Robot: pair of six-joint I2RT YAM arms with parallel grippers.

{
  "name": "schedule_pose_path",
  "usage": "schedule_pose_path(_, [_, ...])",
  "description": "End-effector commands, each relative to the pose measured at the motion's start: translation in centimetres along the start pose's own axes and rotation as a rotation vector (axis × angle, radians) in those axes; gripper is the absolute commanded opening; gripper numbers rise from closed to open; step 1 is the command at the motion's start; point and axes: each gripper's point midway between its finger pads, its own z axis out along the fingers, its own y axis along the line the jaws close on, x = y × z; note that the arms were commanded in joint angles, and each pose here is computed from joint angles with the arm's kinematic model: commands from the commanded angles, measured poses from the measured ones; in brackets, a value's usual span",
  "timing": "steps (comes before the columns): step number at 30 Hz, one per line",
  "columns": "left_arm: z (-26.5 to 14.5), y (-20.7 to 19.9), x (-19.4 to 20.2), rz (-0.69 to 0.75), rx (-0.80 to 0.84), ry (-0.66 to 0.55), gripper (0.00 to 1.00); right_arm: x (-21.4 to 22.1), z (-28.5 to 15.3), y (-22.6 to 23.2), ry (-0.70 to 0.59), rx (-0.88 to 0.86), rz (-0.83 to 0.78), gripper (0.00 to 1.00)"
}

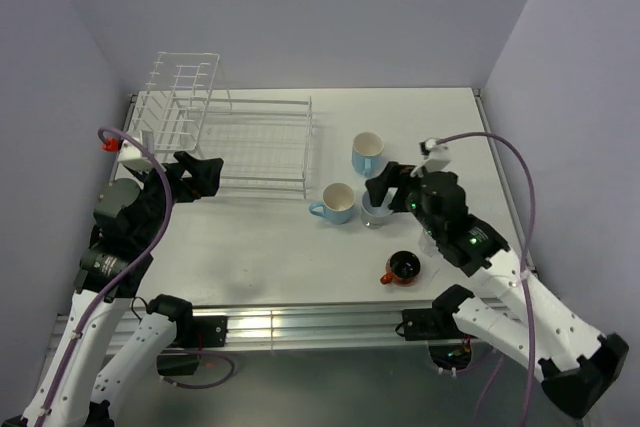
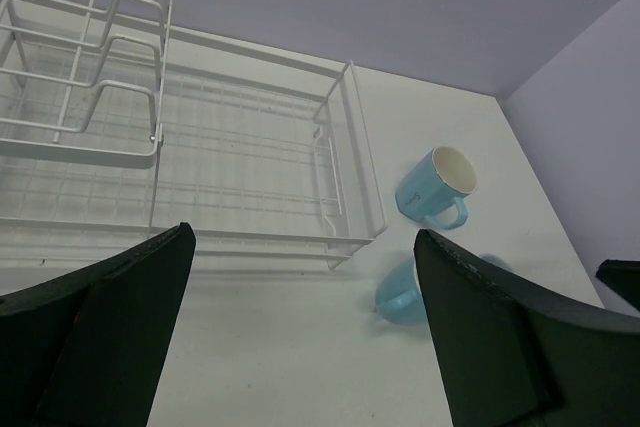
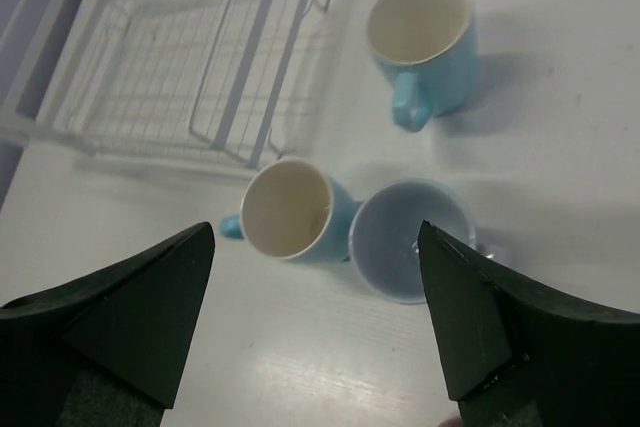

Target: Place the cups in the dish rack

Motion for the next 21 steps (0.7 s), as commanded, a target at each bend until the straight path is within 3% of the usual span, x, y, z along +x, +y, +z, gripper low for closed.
schedule_pose_path(1, [0.1,-0.4,-0.5,-0.005,0.018,-0.015,0.99,0.3,1.0,1.9,0.018,0.028,-0.074,0.87])
schedule_pose_path(10, [0.2,-0.3,-0.4,-0.001,0.016,-0.012,0.99,5.4,3.8,6.3,0.153,0.002,-0.316,0.75])
schedule_pose_path(21, [0.3,-0.2,-0.2,-0.001,0.012,-0.006,0.99,7.6,5.0,8.3,0.198,-0.091,-0.458,0.63])
